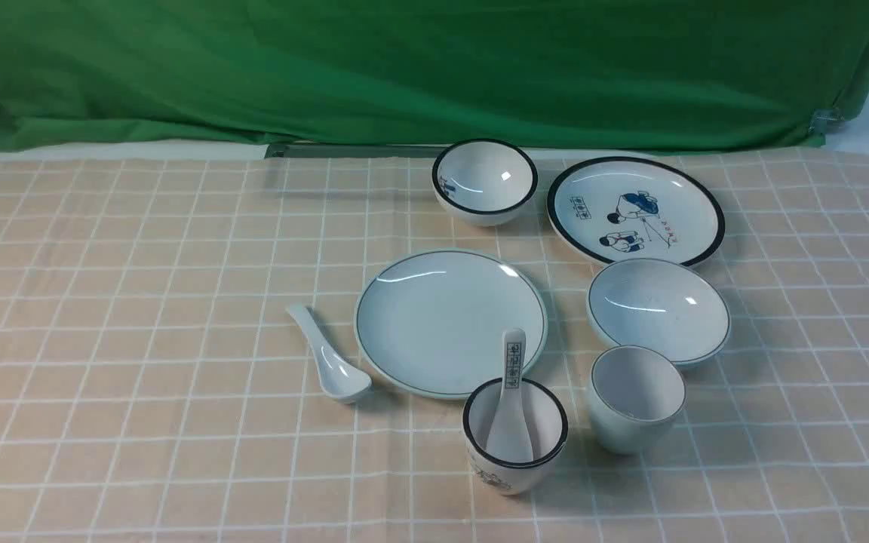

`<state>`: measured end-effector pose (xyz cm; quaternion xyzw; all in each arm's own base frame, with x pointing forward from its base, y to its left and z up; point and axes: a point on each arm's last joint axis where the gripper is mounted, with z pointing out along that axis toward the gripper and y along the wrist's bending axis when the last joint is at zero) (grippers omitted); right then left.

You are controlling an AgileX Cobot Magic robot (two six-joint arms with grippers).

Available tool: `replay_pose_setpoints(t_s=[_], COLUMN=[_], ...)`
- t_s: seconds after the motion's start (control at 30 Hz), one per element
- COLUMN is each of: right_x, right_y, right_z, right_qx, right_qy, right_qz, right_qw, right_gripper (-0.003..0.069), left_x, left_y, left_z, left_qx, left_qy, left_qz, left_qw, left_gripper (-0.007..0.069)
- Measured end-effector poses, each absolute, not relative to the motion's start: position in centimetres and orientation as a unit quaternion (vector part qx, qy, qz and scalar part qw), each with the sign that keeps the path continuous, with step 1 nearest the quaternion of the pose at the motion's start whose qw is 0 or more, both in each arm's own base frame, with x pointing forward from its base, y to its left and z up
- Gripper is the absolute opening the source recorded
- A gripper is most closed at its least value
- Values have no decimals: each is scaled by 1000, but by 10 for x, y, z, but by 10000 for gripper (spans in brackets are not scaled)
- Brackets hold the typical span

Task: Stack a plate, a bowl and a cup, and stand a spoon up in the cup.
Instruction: Use the right arm to grab a blue rice bowl

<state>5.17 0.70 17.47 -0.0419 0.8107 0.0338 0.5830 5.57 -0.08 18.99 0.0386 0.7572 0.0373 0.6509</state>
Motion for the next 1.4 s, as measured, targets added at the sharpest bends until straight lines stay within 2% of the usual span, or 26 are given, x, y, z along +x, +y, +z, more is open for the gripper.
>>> replay_pose_setpoints(t_s=[0.5,0.6,0.63,0.7,0.8,0.87,0.97,1.1,1.23,1.3,1.4], right_x=[52,52,52,52,52,52,52,52,52,52,53], right_y=[7,7,7,7,7,7,7,7,7,7,7], right_z=[175,175,175,175,175,175,175,175,175,175,180], right_qx=[-42,-42,-42,-42,-42,-42,-42,-42,-42,-42,-27], right_qy=[811,811,811,811,811,811,811,811,811,809,793], right_qz=[34,34,34,34,34,34,34,34,34,34,45], right_qw=[583,583,583,583,583,583,583,583,583,585,608], right_gripper=[240,240,240,240,240,240,240,240,240,240,240], left_x=[56,56,57,57,56,54,53,54,77,95,127], left_y=[-1,-1,-1,0,4,9,10,4,-1,-6,-20], left_z=[191,195,200,205,214,222,227,252,288,308,321], left_qx=[38,9,-45,-116,-200,-242,-250,-198,-144,-82,8], left_qy=[754,740,720,691,636,585,564,602,694,766,846], left_qz=[38,13,-40,-108,-183,-214,-222,-195,-144,-111,-127], left_qw=[654,672,691,705,723,744,755,749,691,628,517], left_gripper=[4,4,4,4,4,4,4,4,4,4,4])
